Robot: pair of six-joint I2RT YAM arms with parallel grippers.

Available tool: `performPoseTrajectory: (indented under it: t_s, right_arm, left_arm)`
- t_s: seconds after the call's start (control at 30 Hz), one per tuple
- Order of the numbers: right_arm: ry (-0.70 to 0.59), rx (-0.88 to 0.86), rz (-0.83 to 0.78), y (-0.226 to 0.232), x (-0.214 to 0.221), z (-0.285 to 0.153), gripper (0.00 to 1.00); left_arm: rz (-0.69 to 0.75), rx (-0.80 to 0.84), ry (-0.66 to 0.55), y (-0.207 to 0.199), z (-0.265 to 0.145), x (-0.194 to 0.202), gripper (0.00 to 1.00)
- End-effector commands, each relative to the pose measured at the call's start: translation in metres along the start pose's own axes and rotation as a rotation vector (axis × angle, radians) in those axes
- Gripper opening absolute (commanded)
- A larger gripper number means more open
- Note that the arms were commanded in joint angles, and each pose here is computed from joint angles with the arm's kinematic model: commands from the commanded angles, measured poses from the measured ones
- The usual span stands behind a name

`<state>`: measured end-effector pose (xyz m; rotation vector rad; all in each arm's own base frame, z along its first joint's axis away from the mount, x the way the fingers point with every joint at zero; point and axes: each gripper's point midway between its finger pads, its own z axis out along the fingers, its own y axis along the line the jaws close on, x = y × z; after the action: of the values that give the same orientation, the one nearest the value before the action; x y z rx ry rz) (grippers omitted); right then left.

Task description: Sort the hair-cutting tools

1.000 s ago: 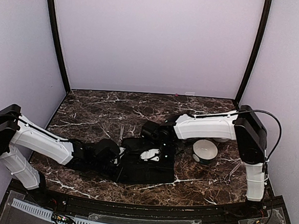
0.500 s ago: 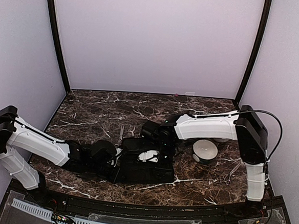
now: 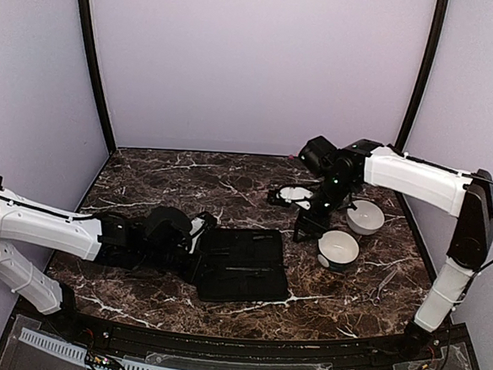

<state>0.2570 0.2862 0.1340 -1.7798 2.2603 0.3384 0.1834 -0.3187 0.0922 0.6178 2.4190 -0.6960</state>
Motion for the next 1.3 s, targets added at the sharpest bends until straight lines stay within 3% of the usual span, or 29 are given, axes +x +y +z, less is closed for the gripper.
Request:
performPoseTrajectory:
  t_s: [0.0, 0.2, 0.37, 0.7, 1.03, 1.27]
  right_arm:
    - [0.014, 0.055, 0.002, -0.038, 0.015, -0.015, 0.55]
    - [0.084, 0.145, 0.016, -0.098, 0.029, -0.010, 0.49]
    - [0.167, 0.105, -0.063, -0.111, 0.035, 0.013, 0.48]
    - [0.348, 0.090, -0.110, -0.126, 0.063, 0.046, 0.49]
    - [0.393, 0.053, -0.125, -0.122, 0.070, 0.071, 0.49]
    - [0.422, 0.021, -0.147, -0.117, 0.073, 0.086, 0.42]
  left_arm:
    - [0.089, -0.011, -0.022, -0.004, -0.009, -0.013, 0.24]
    - [0.130, 0.027, -0.025, -0.014, -0.004, -0.018, 0.27]
    - [0.150, 0.053, -0.026, -0.018, -0.002, -0.017, 0.30]
    - [0.167, 0.090, -0.013, -0.019, 0.001, -0.005, 0.32]
    - [0.131, 0.089, -0.013, -0.009, -0.005, 0.010, 0.33]
    - [0.115, 0.073, -0.028, -0.002, -0.014, 0.013, 0.33]
